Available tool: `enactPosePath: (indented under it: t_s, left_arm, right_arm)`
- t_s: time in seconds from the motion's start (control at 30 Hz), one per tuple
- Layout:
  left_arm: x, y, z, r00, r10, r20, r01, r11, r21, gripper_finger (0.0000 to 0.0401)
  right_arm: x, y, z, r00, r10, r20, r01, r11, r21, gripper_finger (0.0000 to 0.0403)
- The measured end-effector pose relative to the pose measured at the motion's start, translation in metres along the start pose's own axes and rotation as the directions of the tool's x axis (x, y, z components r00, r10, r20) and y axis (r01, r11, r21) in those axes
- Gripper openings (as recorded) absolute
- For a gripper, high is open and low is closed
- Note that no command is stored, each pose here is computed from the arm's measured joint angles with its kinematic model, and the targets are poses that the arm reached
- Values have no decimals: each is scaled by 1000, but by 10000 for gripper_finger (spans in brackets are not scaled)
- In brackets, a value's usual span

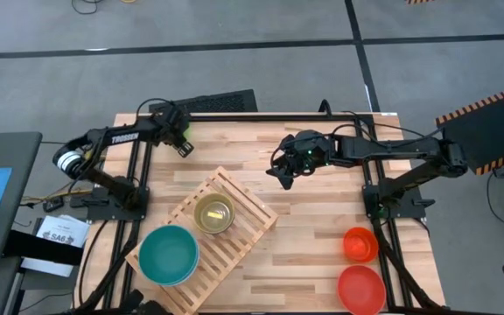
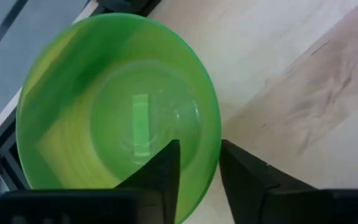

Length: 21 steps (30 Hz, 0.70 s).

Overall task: Place and stack bowls onto a shelf
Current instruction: Stack the small green bowl on the shelf on top of the small yellow bowl on the shelf

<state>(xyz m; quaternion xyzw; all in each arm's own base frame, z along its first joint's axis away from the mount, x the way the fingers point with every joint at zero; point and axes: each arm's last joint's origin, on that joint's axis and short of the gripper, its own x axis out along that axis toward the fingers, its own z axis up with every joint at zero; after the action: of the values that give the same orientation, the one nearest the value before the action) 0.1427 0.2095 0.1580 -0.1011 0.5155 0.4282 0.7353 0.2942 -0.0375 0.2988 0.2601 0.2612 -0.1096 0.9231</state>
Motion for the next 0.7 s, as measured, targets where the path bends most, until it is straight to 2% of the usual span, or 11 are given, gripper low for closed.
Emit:
enactPosePath:
  t_s: [0.23,0.43,0.7]
  left_arm:
    - [1,-1,1,996,-39,-84,41,999,17,10]
    - [-27,5,8,991,-114,-66,114,993,2,0]
    - [-102,15,15,989,-102,103,104,995,-10,0]
  right_arm:
    - [0,2,-1,1000,5,-3,-5,1000,-4,225]
    - [0,3,-2,1000,9,-6,-9,1000,-28,225]
    - [0,4,-2,1000,11,-3,-11,999,-42,225]
